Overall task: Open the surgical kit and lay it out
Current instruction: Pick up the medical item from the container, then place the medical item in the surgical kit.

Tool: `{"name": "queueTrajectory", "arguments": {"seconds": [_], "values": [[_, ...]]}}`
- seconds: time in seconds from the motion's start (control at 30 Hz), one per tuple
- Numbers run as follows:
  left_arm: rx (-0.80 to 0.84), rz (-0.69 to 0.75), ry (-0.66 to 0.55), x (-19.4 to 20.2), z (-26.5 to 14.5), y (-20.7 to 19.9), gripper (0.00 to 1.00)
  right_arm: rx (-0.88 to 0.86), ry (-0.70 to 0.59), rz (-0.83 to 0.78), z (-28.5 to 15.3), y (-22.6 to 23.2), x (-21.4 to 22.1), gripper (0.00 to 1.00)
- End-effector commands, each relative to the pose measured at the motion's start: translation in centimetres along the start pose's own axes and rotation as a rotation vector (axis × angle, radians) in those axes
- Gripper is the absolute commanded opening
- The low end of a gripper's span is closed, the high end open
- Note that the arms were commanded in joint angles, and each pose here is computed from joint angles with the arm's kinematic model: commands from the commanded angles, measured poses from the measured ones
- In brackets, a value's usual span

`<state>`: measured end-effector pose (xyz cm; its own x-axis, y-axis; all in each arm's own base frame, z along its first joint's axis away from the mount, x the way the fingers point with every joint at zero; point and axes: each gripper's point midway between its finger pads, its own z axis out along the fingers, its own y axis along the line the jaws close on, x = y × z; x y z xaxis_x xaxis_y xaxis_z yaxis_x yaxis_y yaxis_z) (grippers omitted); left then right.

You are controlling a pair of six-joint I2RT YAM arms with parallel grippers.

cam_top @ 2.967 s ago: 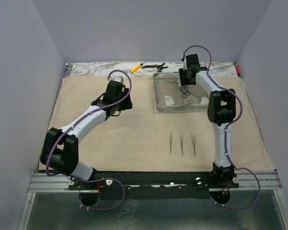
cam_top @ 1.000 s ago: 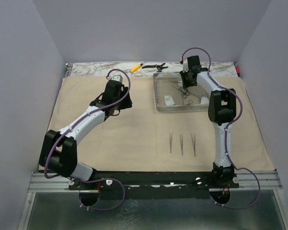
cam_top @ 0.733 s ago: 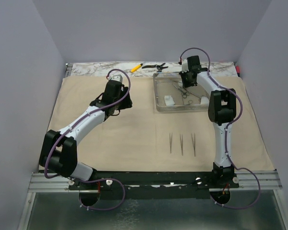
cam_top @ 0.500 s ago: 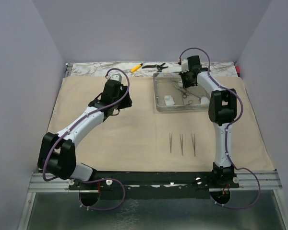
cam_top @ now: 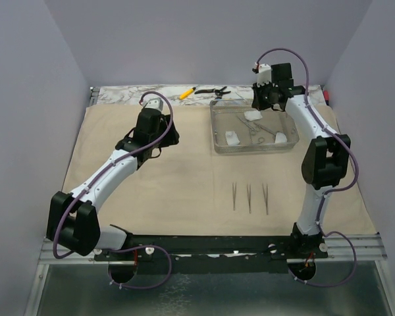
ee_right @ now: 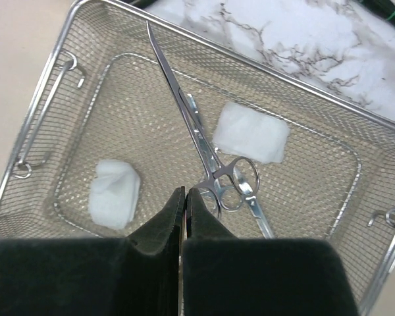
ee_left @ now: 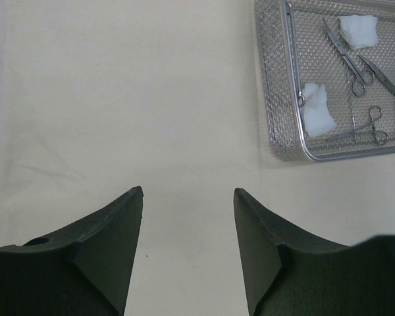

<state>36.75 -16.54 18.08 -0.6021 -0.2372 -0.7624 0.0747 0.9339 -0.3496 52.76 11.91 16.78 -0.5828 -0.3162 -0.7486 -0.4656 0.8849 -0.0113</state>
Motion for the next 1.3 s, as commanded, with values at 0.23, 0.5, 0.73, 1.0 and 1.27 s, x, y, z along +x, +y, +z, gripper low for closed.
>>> {"name": "queueTrajectory", "arguments": {"seconds": [0.23, 0.5, 0.73, 1.0, 1.27], "values": [[0.163, -0.031, -0.091, -3.9, -3.3, -3.7, 0.63, -0.521, -0.299, 0.285, -8.2, 11.2, -4.5, 0.01], [0.369, -0.062, -0.142, -5.9, -6.6, -7.6, 0.73, -0.84, -0.409, 0.458, -14.5, 20.1, -4.5, 0.01], [0.419, -0.119, -0.212, -6.6, -8.7, -8.1, 0.74, -0.741, -0.392, 0.572, -15.2, 25.8, -3.6, 0.01], [0.287, -0.209, -0.266, -4.8, -9.6, -4.3, 0.74, -0.29, -0.118, 0.788, -11.8, 26.6, 4.1, 0.01], [0.233, -0.187, -0.187, -1.4, -9.7, -2.5, 0.73, 0.027, 0.041, 0.842, -11.5, 28.0, 11.7, 0.01]]}}
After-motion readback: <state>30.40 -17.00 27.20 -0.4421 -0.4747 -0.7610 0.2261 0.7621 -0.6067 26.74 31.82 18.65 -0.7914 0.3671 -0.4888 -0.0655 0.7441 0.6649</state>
